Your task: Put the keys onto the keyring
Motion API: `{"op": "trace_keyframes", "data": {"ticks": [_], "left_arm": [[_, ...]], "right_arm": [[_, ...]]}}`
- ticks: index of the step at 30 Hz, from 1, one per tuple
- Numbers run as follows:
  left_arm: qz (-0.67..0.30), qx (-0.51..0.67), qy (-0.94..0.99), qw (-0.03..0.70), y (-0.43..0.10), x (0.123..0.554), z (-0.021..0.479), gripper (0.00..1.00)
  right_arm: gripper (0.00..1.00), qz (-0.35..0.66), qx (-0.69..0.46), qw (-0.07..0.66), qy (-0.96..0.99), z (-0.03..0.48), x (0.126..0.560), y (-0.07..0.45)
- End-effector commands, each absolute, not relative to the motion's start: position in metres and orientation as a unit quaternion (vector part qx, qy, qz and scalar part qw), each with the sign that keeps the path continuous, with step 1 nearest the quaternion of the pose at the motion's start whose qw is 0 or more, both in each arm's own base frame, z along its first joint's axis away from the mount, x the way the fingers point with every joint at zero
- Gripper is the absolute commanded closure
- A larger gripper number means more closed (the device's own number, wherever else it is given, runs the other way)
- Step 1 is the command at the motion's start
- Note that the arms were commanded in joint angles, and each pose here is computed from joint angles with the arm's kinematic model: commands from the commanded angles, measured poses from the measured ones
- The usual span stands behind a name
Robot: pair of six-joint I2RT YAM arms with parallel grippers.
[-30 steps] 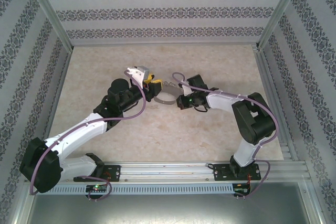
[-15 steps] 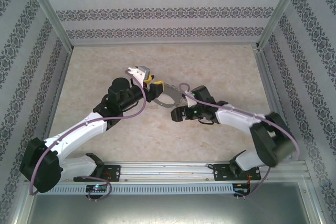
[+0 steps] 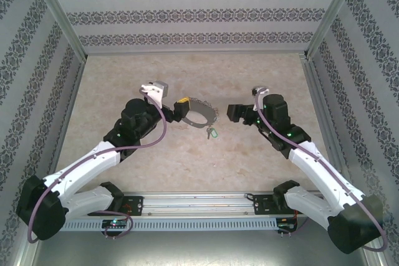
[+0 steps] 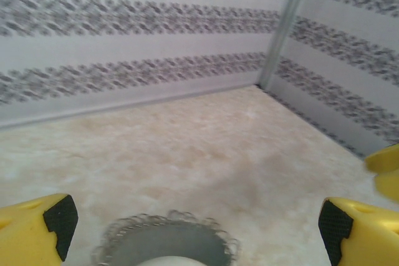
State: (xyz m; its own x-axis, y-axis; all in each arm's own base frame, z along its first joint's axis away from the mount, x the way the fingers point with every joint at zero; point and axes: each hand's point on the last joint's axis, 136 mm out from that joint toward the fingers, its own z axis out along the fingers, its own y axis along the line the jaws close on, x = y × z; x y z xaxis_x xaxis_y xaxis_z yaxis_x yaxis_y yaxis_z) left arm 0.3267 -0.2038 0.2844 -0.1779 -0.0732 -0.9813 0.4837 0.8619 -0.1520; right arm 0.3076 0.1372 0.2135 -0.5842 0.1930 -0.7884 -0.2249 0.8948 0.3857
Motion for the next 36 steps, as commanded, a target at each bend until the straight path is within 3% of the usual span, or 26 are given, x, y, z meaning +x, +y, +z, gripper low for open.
{"op": "trace_keyframes", "data": {"ticks": [1, 7, 17, 24, 36], "left_arm": [[-0.098, 0.121, 0.728, 0.668, -0.16, 0.334, 0.286, 0.0], [0.025, 0.092, 0.71, 0.697, -0.102, 0.332, 0.283, 0.0], [0.078, 0.008, 0.749, 0.658, -0.022, 0.343, 0.203, 0.0], [0.091, 0.014, 0.764, 0.639, -0.011, 0.356, 0.136, 0.0], [0.059, 0.032, 0.77, 0.635, -0.013, 0.373, 0.1, 0.0]], "right_arm": [[0.02, 0.104, 0.092, 0.509, 0.849, 0.227, 0.33, 0.075], [0.02, -0.049, 0.119, 0.572, 0.81, 0.221, 0.346, 0.018], [0.02, -0.142, 0.148, 0.531, 0.822, 0.17, 0.362, -0.036], [0.02, -0.121, 0.103, 0.536, 0.829, 0.136, 0.37, -0.024], [0.02, -0.054, 0.026, 0.611, 0.789, 0.114, 0.385, -0.001]]}}
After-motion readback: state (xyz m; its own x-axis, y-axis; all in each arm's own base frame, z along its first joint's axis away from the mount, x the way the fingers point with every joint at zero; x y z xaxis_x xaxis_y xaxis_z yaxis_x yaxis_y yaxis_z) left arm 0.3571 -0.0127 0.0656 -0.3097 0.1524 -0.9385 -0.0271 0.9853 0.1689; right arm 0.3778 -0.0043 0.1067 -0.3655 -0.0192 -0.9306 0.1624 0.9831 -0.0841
